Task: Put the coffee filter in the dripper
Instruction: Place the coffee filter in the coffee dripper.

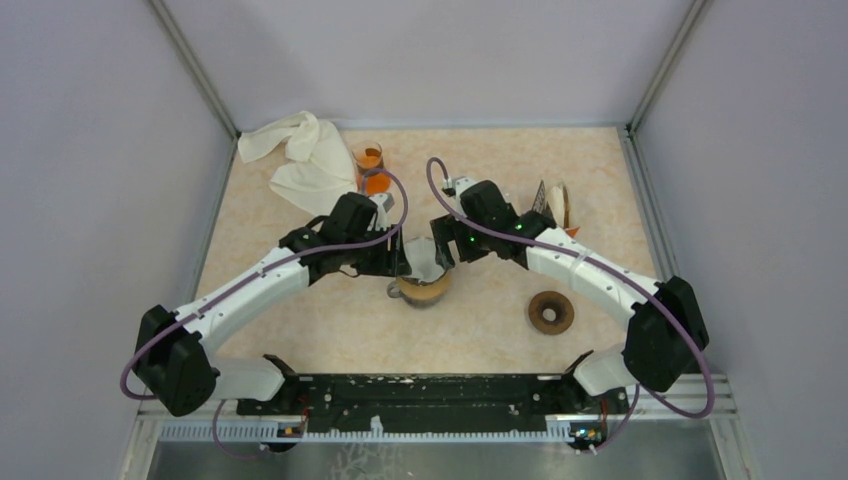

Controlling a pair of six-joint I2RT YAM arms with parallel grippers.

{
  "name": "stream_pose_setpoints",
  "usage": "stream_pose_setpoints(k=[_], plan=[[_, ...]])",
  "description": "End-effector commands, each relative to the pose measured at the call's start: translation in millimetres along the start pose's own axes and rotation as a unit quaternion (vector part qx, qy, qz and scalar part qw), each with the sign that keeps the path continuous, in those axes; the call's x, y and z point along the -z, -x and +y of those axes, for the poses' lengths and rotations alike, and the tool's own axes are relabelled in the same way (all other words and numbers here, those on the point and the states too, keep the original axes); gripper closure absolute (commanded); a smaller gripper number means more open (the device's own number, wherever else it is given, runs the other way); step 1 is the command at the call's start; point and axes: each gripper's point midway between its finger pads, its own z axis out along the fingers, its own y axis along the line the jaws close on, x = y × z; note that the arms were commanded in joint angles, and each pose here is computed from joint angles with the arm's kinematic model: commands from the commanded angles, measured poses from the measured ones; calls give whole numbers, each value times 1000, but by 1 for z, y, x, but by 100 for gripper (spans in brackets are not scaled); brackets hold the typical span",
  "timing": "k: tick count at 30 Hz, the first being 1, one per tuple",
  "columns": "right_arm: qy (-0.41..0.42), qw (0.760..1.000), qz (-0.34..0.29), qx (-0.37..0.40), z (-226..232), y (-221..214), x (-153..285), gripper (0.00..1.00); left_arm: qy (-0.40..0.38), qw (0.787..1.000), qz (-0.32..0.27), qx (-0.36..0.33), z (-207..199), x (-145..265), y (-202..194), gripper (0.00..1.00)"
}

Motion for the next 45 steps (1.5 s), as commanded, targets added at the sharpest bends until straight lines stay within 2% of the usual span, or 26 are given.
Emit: stream_pose_setpoints(k=[1,11,20,35,45], plan=[[0,1000,-17,5,-2,8,3,17,11,1000,13,-2,8,-2,-10,37],[39,998,-49,3,15,26,24,15,9,1000,10,-2,6,-1,-8,37],[78,996,-48,2,32,31,25,14,5,1000,7,-4,4,1,-6,37],[98,995,-12,19,61,19,6,13,1,1000,6,-4,1,1,-3,36],[91,995,21,45,56,0,6,13,-1,1000,6,-3,-1,0,-1,36]])
